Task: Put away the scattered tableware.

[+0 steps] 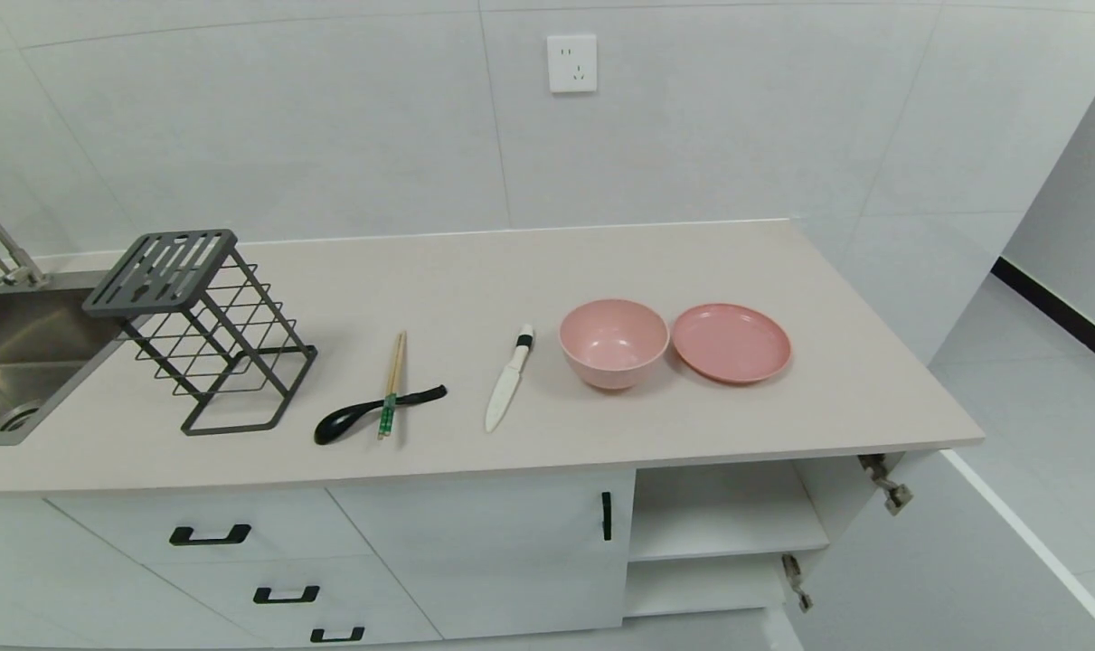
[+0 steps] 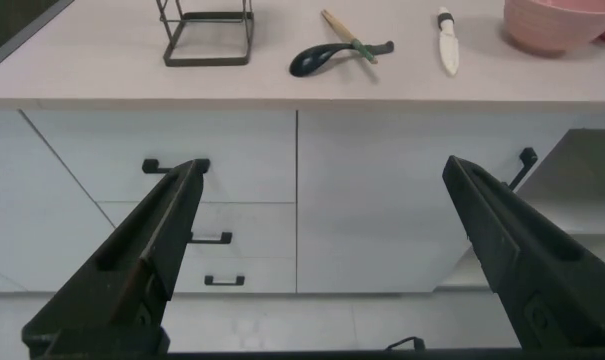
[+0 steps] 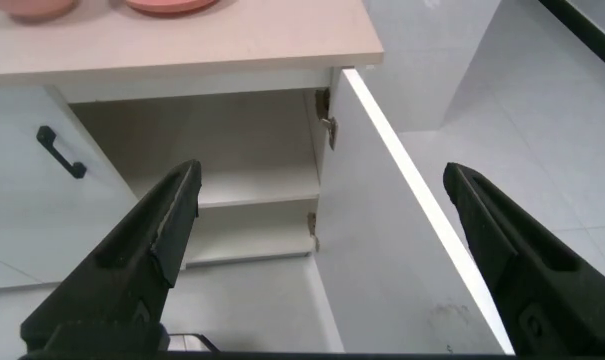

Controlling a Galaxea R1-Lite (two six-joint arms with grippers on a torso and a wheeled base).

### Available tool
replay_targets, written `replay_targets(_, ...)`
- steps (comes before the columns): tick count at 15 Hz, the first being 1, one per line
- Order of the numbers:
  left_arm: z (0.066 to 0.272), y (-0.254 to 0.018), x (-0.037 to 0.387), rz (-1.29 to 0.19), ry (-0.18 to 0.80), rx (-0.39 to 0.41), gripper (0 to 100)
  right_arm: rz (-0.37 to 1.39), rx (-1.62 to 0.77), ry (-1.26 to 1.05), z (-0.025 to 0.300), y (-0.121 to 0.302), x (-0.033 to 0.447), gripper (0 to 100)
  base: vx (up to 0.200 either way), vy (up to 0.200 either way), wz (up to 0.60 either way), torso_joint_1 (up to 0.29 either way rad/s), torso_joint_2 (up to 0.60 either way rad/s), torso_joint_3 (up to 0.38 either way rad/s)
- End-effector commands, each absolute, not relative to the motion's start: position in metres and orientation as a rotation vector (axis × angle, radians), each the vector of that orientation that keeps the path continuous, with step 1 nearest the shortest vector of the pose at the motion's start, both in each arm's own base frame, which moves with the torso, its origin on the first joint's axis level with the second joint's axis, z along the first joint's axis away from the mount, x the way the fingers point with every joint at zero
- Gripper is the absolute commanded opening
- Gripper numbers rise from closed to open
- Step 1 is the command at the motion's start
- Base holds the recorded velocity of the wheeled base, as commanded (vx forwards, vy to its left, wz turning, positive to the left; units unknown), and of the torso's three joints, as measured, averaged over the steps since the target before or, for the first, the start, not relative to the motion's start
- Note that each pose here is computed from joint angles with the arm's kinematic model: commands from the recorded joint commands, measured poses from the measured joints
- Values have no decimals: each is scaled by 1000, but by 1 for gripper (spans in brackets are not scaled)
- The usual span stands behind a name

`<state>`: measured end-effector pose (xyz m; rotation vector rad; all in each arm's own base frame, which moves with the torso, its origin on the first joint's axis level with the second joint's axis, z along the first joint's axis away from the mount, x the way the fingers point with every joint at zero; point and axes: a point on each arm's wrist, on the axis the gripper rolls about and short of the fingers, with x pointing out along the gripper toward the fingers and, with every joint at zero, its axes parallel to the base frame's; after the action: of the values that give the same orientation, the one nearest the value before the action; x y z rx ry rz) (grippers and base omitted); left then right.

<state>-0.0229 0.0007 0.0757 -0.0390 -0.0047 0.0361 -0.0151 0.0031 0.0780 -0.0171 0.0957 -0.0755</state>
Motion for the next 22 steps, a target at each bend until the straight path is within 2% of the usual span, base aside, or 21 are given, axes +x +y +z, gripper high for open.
replay_targets(1,76,1,-23,38,-4,-38,100,-75,-17,99,78,3,-15,100,200,200,0,2,7,-2)
replay_targets(3,76,1,-23,37,-4,-38,100,-75,-17,97,78,3,-15,100,200,200,0,2,2,-2)
replay_targets(10,76,1,-23,37,-4,-40,100,-75,-17,99,78,3,-15,100,0,0,0,0,0,0)
replay_targets(15,76,1,-23,37,-4,-40,100,-76,-14,97,78,3,-15,100,0,0,-600,-1,3,1)
replay_targets(22,76,1,-23,38,-4,-38,100,-75,-16,97,78,3,-15,100,0,0,0,0,0,0)
